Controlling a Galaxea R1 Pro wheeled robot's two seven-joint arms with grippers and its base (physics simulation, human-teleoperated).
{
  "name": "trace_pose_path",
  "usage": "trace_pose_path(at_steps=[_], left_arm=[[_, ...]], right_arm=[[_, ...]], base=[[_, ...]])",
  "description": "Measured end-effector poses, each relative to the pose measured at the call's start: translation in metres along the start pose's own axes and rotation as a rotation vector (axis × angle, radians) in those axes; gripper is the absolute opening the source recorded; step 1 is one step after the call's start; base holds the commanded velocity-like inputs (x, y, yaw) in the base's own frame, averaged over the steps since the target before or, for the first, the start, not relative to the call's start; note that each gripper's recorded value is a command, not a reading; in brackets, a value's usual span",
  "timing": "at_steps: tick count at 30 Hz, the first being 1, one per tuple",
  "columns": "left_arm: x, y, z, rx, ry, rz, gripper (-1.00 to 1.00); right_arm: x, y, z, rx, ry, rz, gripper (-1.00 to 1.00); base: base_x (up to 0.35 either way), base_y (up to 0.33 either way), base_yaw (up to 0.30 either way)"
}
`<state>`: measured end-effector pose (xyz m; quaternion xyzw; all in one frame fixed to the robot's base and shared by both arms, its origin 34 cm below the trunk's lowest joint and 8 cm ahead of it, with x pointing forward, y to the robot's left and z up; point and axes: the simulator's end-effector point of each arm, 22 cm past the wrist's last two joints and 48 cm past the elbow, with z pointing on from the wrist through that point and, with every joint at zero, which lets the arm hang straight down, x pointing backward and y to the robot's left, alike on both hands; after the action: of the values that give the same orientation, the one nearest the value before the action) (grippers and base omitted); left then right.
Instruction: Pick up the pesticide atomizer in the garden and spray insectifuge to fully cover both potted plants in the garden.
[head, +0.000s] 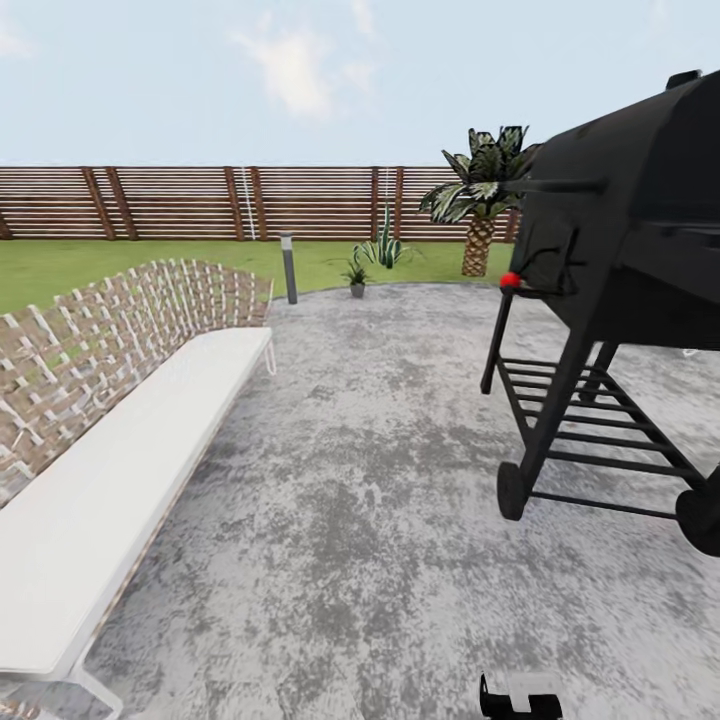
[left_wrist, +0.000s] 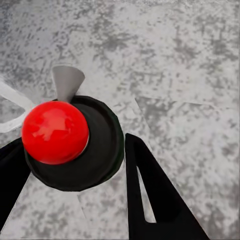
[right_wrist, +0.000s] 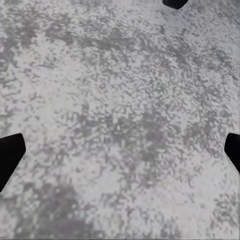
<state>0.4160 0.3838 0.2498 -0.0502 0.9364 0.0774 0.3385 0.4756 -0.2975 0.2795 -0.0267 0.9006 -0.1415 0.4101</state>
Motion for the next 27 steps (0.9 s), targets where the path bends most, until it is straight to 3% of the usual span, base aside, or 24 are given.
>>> trace_pose_path(at_steps=[22, 27], left_arm=[[-0.0002, 0.0000, 0.0001, 0.000, 0.000, 0.000, -1.00], [-0.0002, 0.0001, 0.0001, 0.000, 0.000, 0.000, -1.00]], right_arm=[[0.0000, 0.0000, 0.0000, 0.000, 0.000, 0.000, 1.00], [0.0001, 0.0001, 0.0000, 0.000, 0.000, 0.000, 1.00]], base=[[0.337, 0.000, 0.000], [0.337, 0.000, 0.172]])
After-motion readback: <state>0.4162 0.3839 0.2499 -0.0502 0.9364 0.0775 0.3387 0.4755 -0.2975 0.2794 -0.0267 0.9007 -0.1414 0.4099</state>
